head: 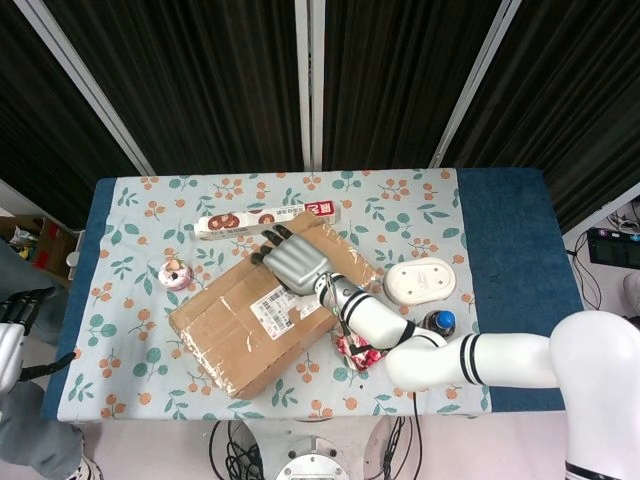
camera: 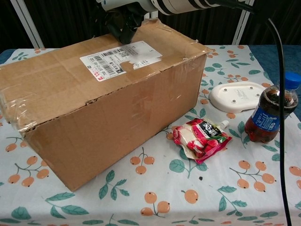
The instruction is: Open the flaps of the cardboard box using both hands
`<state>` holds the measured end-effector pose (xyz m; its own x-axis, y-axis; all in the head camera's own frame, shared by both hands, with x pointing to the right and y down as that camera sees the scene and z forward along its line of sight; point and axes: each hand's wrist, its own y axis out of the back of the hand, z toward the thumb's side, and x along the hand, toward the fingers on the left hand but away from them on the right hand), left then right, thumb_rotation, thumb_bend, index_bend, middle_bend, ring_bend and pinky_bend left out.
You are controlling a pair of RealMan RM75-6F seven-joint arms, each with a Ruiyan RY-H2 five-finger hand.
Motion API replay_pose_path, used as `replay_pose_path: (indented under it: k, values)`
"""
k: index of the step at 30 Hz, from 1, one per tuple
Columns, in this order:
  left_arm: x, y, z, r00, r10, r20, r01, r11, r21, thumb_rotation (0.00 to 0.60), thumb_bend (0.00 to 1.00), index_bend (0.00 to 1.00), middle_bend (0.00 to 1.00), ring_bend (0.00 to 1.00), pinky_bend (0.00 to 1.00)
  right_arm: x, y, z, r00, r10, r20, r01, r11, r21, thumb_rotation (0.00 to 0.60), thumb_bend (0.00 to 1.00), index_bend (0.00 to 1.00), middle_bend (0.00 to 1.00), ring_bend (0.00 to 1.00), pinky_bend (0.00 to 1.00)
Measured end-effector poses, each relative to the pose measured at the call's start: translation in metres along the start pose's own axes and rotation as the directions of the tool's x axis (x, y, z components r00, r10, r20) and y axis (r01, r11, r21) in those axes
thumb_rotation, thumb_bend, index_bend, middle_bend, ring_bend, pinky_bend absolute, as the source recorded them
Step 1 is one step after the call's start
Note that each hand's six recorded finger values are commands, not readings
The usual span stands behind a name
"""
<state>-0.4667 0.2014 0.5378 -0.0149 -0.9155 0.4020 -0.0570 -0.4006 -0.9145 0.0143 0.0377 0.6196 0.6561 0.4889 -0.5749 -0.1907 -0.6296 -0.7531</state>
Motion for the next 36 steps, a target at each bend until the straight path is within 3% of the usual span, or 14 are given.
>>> replay_pose_path:
  k: [7, 16, 28, 36]
  values:
    - [0.003, -0.002, 0.003, 1.000, -0.004, 0.002, 0.004, 1.000, -0.004, 0.514, 0.07, 0.14, 0.19, 0.15, 0.23, 0.008, 0.012, -0.006, 0.998, -0.055, -0.004, 0.055, 0.998, -0.034, 0.600, 0.82, 0.35, 0.40, 0.00, 0.00]
    - [0.006, -0.003, 0.007, 1.000, -0.005, 0.011, 0.005, 1.000, -0.002, 0.515, 0.07, 0.14, 0.19, 0.15, 0.23, 0.033, 0.033, -0.024, 0.996, -0.088, 0.007, 0.089, 0.993, -0.078, 0.600, 0.82, 0.36, 0.41, 0.00, 0.00]
    - [0.007, 0.000, 0.013, 1.000, 0.003, 0.014, -0.004, 1.000, 0.003, 0.515, 0.07, 0.14, 0.19, 0.15, 0.23, 0.096, 0.044, -0.037, 0.990, -0.141, -0.014, 0.140, 0.988, -0.062, 0.600, 0.79, 0.33, 0.43, 0.00, 0.00]
    - [0.009, 0.000, 0.017, 1.000, 0.002, 0.020, -0.002, 1.000, 0.004, 0.513, 0.08, 0.15, 0.19, 0.15, 0.23, 0.145, 0.047, -0.047, 0.975, -0.219, -0.043, 0.216, 0.975, -0.060, 0.600, 0.79, 0.33, 0.46, 0.01, 0.00]
